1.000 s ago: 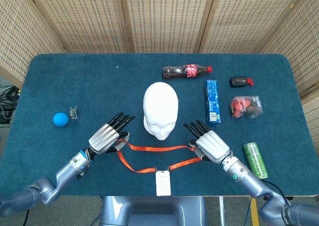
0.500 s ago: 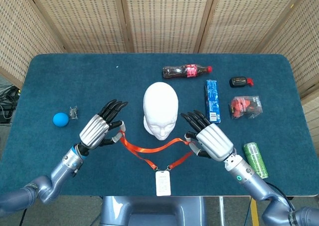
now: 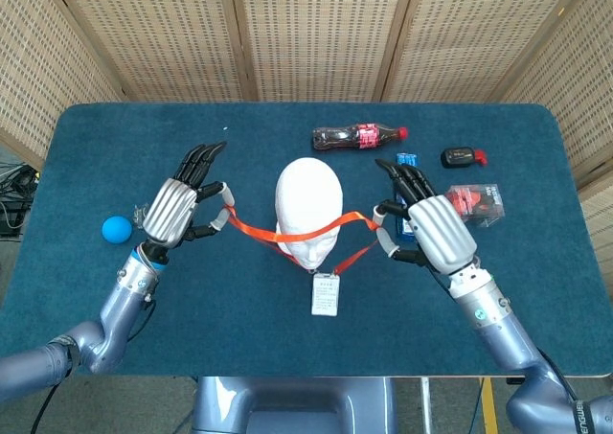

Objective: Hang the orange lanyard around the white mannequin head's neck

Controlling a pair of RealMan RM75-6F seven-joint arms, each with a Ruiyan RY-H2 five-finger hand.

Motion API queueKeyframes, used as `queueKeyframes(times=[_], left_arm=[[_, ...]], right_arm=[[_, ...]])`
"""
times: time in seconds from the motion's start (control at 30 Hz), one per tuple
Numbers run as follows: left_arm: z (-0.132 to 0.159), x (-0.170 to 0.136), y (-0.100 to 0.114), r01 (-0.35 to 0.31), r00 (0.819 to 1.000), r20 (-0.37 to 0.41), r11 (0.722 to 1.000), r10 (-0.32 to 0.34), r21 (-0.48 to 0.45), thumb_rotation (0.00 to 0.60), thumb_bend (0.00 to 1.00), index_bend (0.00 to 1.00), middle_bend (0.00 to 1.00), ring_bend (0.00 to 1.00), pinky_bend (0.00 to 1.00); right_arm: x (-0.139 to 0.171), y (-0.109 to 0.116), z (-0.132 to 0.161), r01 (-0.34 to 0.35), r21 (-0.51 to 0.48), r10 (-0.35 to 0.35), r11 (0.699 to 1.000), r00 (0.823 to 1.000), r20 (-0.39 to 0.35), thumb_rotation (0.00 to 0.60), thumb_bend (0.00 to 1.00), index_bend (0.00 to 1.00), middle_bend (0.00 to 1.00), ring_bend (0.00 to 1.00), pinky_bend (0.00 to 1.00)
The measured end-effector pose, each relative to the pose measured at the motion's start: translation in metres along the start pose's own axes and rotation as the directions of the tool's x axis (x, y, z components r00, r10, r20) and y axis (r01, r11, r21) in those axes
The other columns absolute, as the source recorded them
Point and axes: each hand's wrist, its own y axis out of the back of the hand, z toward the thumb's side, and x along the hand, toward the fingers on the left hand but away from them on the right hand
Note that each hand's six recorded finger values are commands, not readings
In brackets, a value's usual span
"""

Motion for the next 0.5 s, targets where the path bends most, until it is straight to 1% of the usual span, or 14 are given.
queueKeyframes(times=[0.23, 0.33, 0.43, 0.5], left_arm=[[-0.01, 0.022, -0.001, 0.025, 0.996, -0.086, 1.0, -0.023, 0.02, 0.6, 0.47, 0.77, 0.0, 0.0, 0.0], [-0.015, 0.029, -0.003, 0.028, 0.993, -0.118, 1.0, -0.027, 0.009, 0.6, 0.47, 0.76, 0.0, 0.0, 0.0], [-0.02, 0.035, -0.006, 0.036, 0.989, -0.145, 0.999, -0.035, 0.009, 0.6, 0.47, 0.76, 0.0, 0.0, 0.0], [-0.024, 0.038, -0.009, 0.049, 0.985, -0.168, 0.999, -0.047, 0.006, 0.6, 0.47, 0.76, 0.0, 0.0, 0.0]], right_arm=[[-0.021, 0.008, -0.015, 0.014, -0.087, -0.007, 0.996, 0.996, 0.085, 0.6, 0.77, 0.7, 0.02, 0.0, 0.0], [-0.03, 0.011, -0.024, 0.019, -0.125, -0.003, 0.992, 0.992, 0.126, 0.6, 0.77, 0.7, 0.02, 0.0, 0.0], [-0.038, 0.012, -0.034, 0.015, -0.155, 0.012, 0.988, 0.985, 0.171, 0.6, 0.77, 0.7, 0.02, 0.0, 0.0], [-0.044, 0.012, -0.044, 0.012, -0.174, 0.026, 0.985, 0.977, 0.211, 0.6, 0.77, 0.7, 0.02, 0.0, 0.0]])
